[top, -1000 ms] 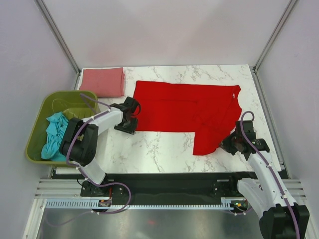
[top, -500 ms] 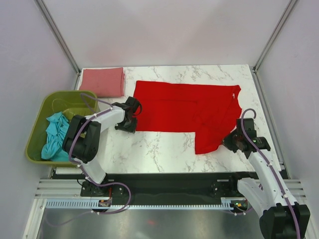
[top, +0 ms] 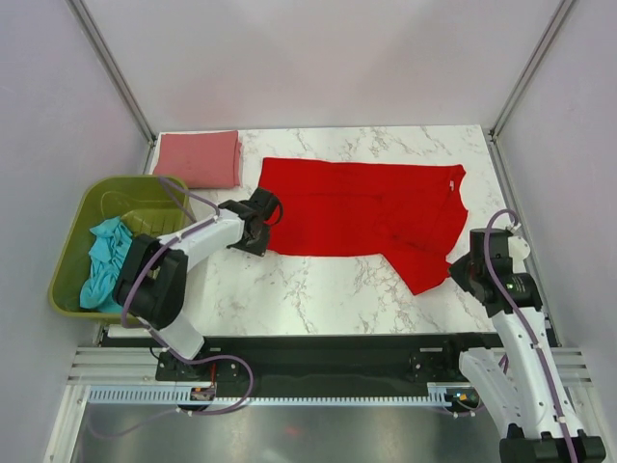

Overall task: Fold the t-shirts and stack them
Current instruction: Fold the tshirt

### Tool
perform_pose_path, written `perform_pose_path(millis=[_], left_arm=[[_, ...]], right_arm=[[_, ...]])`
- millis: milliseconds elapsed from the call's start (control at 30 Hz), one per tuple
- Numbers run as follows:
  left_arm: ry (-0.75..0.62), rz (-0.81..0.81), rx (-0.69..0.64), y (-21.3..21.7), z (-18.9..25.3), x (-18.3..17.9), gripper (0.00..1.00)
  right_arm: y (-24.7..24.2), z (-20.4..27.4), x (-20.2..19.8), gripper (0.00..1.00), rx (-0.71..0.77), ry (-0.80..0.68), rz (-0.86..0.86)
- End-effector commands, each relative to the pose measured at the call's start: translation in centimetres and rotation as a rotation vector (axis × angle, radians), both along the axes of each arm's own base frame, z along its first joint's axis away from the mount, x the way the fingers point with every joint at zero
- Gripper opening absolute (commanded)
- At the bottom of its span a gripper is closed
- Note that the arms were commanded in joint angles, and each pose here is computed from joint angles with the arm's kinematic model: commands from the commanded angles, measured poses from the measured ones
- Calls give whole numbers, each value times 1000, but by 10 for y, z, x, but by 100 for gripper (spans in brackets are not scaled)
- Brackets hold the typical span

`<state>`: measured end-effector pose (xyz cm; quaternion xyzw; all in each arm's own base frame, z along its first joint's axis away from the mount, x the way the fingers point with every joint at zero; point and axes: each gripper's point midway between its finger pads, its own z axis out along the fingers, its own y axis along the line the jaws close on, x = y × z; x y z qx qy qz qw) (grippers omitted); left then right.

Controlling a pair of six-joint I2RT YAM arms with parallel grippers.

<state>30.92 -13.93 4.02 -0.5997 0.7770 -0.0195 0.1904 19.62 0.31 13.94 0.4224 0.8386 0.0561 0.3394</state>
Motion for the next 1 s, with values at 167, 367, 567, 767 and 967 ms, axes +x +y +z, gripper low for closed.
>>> perform_pose_path(millis=[167,367,567,767,967], left_arm=[[-53,-51,69,11,15,-14,2],[-70,-56,112,20,20,-13,2],[-74,-109,115,10,27,0,2],[-131,-132,153,5,43,20,2],[-179,-190,202,-8,62,62,2]], right_arm=[[-25,29,-27,0,-128,5,-39],[-27,24,-35,0,-157,53,-14],[-19,2,-26,0,-142,58,45],[-26,6,3,0,-207,112,67],[-39,28,49,0,-318,154,98]])
